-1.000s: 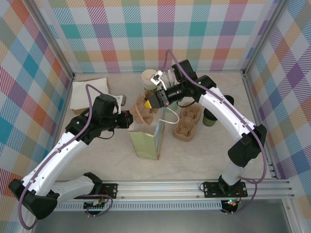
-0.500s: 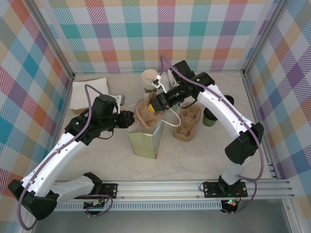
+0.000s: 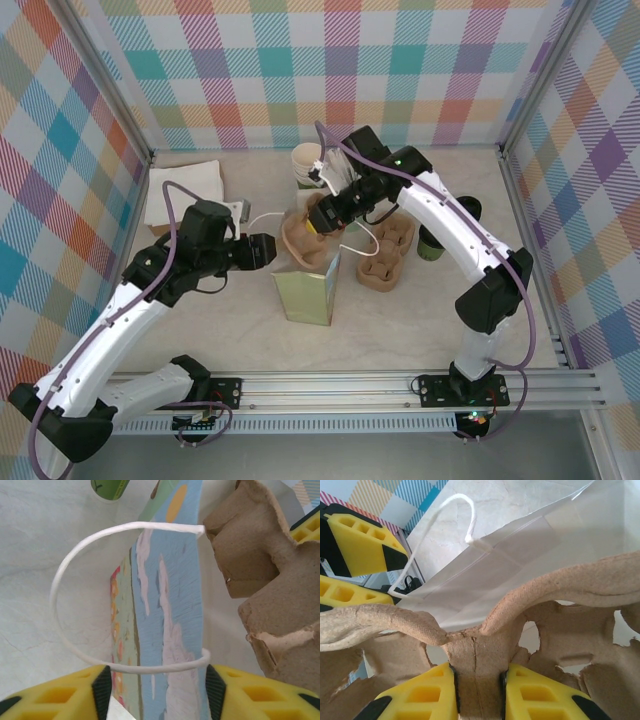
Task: Pack the takeout coffee
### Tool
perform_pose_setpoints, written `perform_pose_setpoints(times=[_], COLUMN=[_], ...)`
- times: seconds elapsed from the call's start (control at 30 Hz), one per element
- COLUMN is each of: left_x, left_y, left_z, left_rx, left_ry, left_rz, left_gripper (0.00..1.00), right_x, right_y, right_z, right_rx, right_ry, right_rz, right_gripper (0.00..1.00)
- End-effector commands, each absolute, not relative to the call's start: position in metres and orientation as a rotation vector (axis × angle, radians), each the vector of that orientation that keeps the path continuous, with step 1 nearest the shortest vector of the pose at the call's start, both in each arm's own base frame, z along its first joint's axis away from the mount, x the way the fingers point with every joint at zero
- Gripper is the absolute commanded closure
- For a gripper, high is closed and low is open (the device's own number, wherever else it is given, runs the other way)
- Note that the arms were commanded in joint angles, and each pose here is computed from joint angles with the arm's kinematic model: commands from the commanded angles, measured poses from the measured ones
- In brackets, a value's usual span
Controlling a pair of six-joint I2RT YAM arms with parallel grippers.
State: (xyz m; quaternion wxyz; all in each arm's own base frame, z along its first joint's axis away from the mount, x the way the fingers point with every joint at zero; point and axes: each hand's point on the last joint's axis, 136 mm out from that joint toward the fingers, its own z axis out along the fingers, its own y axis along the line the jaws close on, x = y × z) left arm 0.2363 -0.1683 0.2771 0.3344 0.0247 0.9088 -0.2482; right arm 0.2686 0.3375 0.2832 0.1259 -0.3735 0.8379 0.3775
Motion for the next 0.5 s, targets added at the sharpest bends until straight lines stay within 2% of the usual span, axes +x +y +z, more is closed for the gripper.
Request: perform_pose_setpoints(times=[0.0,0.23,0.47], left_x=[0.221,0.210,0.211], left_y=[-0.169,-0.176,-0.185], left_z=[0.280,0.283,0.276], left_rx=[0.055,0.029,-0.028], left_ry=[2.376,2.400,2.417], left_rz=[-0.711,-0.814,-0.888], left_gripper=[0.41,0.35,0.42], right_x=[0.269,0.267,0.266], right_y=[0.338,0.339,0.338], right_z=[0.288,0.291,0.294], right_rx=[-1.088,-1.081,-1.052], right_ry=[2.434,2.424,2.422], right_rz=[1.069,1.086,1.097], right_gripper=[0.78,0.78,0.78])
